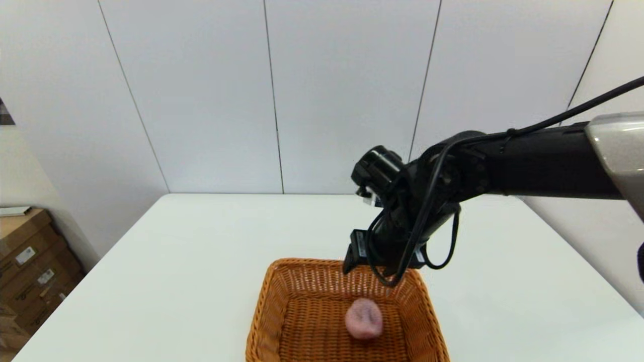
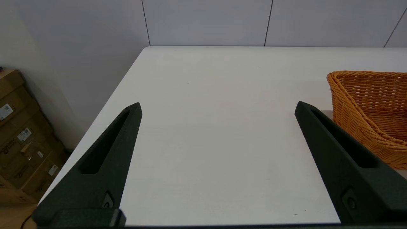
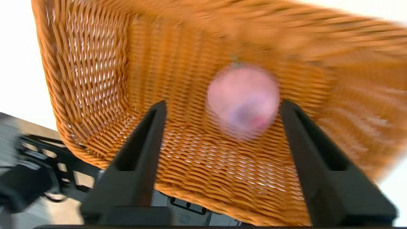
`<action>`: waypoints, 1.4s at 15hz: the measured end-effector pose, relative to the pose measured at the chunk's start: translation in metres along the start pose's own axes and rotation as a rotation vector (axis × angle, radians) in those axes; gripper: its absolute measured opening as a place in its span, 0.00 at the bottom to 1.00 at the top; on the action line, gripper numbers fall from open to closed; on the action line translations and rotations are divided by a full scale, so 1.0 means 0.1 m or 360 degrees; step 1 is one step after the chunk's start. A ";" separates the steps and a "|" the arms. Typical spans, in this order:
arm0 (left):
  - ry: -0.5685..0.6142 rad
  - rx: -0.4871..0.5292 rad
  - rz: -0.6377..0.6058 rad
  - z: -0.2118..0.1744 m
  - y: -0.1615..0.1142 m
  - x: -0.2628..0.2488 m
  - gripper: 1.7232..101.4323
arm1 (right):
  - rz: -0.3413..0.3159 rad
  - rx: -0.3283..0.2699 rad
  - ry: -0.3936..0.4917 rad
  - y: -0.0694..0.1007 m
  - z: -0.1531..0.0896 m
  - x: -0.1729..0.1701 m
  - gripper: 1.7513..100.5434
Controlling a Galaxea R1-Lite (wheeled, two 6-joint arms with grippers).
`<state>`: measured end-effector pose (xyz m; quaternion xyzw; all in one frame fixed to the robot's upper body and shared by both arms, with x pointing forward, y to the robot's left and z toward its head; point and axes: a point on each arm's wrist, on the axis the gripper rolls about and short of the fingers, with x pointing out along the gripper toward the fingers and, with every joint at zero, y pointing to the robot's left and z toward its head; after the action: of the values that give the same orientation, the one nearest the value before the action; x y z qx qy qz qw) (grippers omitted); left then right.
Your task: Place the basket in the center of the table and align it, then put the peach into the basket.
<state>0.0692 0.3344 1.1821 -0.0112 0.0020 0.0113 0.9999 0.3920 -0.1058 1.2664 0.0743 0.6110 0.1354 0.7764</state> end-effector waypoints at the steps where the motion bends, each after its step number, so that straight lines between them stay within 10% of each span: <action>1: 0.0000 0.0000 0.0000 0.00 0.00 0.00 0.96 | -0.0005 0.0048 -0.0018 -0.10 0.05 -0.08 0.76; 11: 0.0001 0.0000 0.0000 0.00 0.00 0.00 0.96 | -0.0017 0.0595 -0.0326 -2.34 0.40 -1.13 0.91; 15: 0.0001 0.0001 -0.0001 0.00 0.00 0.00 0.96 | 0.0121 0.0598 -0.0332 -2.34 -0.06 -1.65 0.94; 21: 0.0000 0.0000 0.0000 0.00 0.00 0.00 0.96 | 0.0354 0.0386 -0.0397 -1.69 -1.19 -2.22 0.96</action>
<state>0.0692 0.3344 1.1821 -0.0112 0.0020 0.0113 0.9999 0.2483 -0.3394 1.3961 0.2506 0.5099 0.1356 0.8117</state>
